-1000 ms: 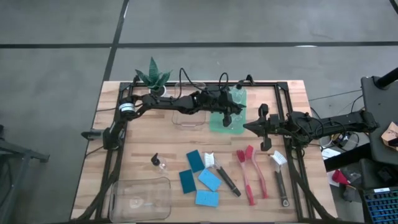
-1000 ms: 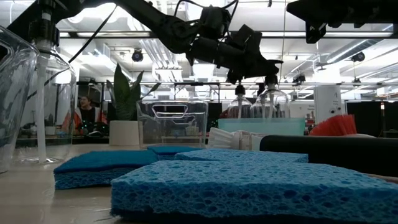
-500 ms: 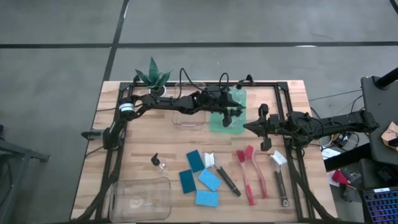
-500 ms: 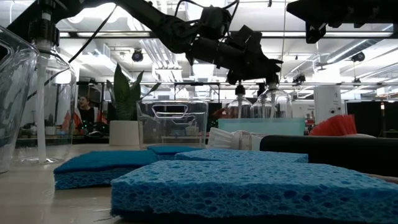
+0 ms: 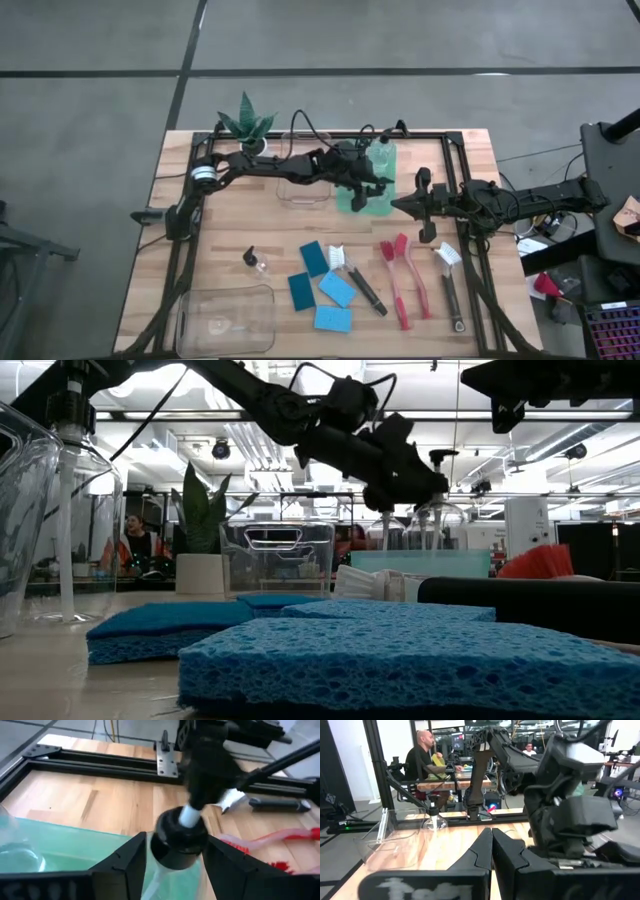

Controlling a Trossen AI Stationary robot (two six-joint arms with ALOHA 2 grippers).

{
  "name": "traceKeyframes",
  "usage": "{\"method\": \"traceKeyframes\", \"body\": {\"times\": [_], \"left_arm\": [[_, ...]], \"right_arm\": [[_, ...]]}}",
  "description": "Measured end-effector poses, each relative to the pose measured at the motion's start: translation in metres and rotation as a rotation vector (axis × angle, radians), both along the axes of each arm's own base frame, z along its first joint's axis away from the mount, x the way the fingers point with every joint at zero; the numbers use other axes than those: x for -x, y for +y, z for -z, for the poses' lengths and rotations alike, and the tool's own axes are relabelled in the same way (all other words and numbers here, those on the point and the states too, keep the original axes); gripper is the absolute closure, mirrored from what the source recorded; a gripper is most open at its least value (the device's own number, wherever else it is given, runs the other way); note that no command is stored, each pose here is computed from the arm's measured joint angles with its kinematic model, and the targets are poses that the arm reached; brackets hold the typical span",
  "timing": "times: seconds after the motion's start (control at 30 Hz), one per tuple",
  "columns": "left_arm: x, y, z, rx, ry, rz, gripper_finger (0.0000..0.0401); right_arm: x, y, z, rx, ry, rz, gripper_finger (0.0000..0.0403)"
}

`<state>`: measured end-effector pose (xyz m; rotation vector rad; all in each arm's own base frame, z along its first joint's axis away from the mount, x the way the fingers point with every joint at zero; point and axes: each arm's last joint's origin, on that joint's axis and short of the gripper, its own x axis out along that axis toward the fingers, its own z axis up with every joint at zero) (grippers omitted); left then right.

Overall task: Pick & Place Kitchen Sink Supplies
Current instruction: Put the transparent soap dispenser into the green bin

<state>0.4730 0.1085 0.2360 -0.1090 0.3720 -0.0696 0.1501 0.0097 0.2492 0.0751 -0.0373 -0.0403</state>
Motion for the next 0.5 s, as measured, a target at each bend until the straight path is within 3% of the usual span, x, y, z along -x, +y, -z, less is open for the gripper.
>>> {"method": "traceKeyframes", "body": {"times": [0.23, 0.5], "left_arm": [[0.001, -0.001, 0.0, -0.008, 0.019, 0.015, 0.022], [0.013, -0.004, -0.021, -0.044, 0.033, 0.029, 0.022]], "right_arm": [[0.0, 0.0, 0.0, 0.001, -0.001, 0.0, 0.0394], [0.0, 0.0, 0.0, 0.004, -0.001, 0.0, 0.0394]]}}
